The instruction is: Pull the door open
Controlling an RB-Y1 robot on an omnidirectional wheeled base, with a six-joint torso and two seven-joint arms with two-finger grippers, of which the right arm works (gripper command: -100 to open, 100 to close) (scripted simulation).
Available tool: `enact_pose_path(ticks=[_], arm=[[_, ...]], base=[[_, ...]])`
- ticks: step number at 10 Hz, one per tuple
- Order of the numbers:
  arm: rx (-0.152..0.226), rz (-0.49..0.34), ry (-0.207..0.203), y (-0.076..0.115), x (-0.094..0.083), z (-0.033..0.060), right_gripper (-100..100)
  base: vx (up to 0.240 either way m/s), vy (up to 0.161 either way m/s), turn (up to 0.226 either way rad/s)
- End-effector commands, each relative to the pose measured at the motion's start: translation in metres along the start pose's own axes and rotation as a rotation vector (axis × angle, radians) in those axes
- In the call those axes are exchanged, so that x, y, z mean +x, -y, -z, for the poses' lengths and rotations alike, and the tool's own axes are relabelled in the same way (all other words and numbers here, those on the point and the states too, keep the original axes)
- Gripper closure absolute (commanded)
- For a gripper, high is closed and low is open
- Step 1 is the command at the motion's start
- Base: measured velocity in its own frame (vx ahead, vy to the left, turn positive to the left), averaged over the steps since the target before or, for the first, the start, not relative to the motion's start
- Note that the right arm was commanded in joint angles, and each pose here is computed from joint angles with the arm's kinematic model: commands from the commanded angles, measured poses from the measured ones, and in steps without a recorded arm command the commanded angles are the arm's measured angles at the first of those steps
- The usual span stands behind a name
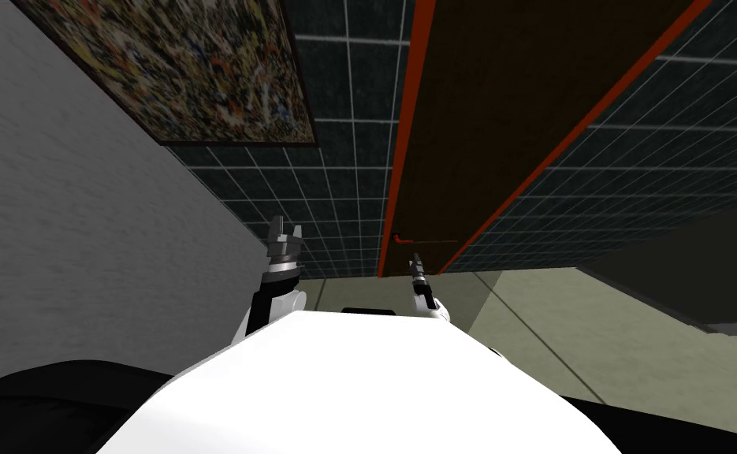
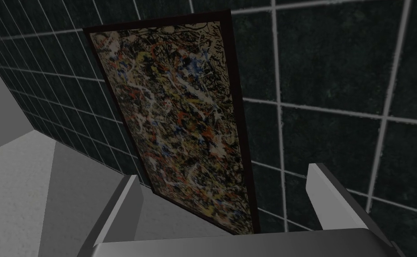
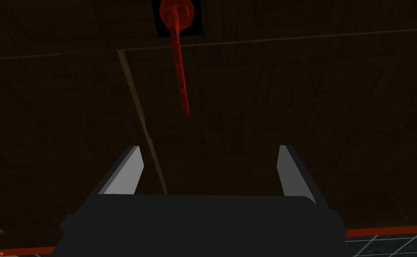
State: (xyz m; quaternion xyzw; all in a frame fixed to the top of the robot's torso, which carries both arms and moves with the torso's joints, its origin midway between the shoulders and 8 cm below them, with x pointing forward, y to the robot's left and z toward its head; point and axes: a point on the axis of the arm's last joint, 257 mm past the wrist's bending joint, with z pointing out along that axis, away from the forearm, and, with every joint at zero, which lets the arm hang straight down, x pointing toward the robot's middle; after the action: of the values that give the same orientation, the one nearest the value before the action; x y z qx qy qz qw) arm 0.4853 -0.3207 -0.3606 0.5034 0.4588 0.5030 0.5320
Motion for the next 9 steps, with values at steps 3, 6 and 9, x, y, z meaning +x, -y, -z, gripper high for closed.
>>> enact_pose_path(ticks=[3,6,9], arm=[[0.022,0.006,0.001,0.011,-0.004,0.0014,-100],[0.043,0.011,0.003,0.020,-0.007,0.0034,-100],[0.068,0.017,0.006,0.030,-0.012,0.0054,-100]], base=[[0.003,-0.053,0.139],[0.004,-0.067,0.148],[-0.002,-0.049,0.233]])
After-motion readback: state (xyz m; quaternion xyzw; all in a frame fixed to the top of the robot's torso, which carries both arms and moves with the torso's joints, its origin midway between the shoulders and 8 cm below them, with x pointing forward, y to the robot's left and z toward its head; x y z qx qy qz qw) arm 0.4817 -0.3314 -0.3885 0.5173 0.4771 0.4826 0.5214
